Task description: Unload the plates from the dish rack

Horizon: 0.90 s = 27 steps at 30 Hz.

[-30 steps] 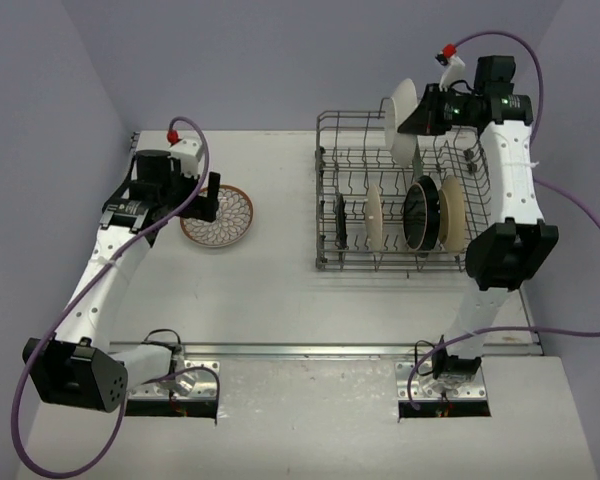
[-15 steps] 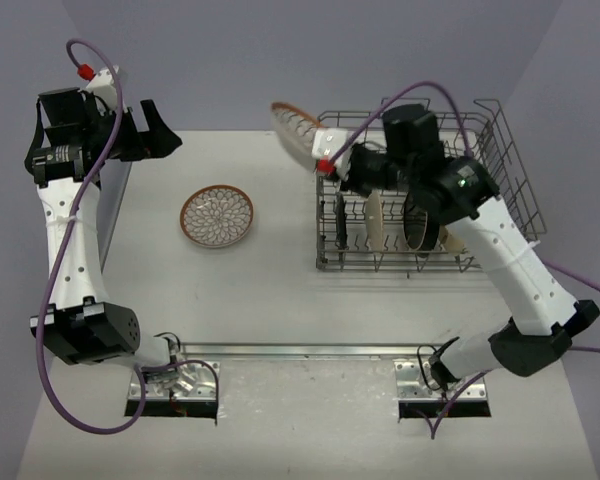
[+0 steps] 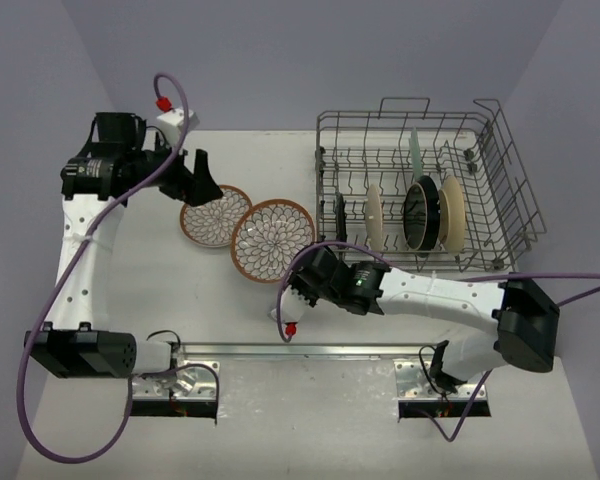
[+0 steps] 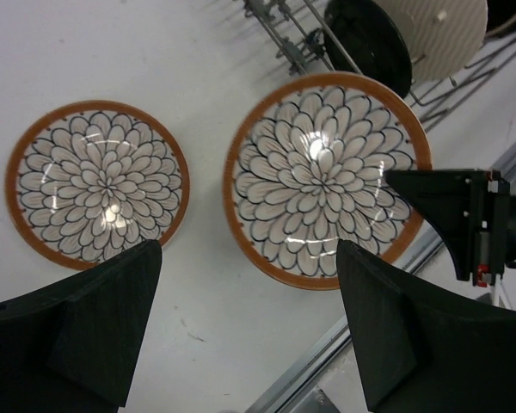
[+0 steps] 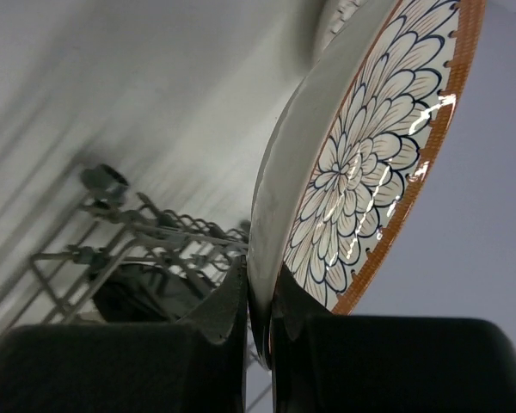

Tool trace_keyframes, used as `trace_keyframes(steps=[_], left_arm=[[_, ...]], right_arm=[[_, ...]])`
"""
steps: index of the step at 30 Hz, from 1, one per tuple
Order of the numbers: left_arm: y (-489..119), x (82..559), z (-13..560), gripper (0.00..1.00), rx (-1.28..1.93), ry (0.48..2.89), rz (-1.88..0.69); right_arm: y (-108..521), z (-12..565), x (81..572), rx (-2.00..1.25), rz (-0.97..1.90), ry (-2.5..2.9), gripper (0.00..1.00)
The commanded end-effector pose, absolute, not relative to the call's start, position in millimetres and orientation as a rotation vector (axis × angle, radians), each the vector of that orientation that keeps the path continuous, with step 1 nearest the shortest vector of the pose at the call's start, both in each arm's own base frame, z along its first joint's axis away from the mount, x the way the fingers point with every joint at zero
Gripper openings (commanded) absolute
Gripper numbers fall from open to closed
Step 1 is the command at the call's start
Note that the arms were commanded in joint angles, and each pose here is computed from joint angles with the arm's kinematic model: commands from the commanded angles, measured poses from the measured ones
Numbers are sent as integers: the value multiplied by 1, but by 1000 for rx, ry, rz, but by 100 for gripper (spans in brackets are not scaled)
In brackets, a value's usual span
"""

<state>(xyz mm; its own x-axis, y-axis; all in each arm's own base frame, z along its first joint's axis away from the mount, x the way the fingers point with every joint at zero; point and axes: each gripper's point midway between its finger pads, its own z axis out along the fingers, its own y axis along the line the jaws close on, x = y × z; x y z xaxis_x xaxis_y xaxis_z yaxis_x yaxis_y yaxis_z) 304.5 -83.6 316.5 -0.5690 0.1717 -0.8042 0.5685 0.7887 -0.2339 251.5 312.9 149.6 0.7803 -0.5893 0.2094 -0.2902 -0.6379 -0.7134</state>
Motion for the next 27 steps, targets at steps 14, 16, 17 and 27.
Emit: trace_keyframes(steps=[14,16,17,27], left_arm=[[-98,305,265,66,531,2227,-702],[-103,306,265,63,524,2222,-743],[-105,306,265,62,518,2220,-760],[-116,313,257,43,447,2217,-878]], right_arm=[[341,287,277,-1616,-823,607,0],[344,290,274,-1604,-816,599,0],[346,290,273,-1604,-812,592,0],[372,310,245,-1555,-758,521,0]])
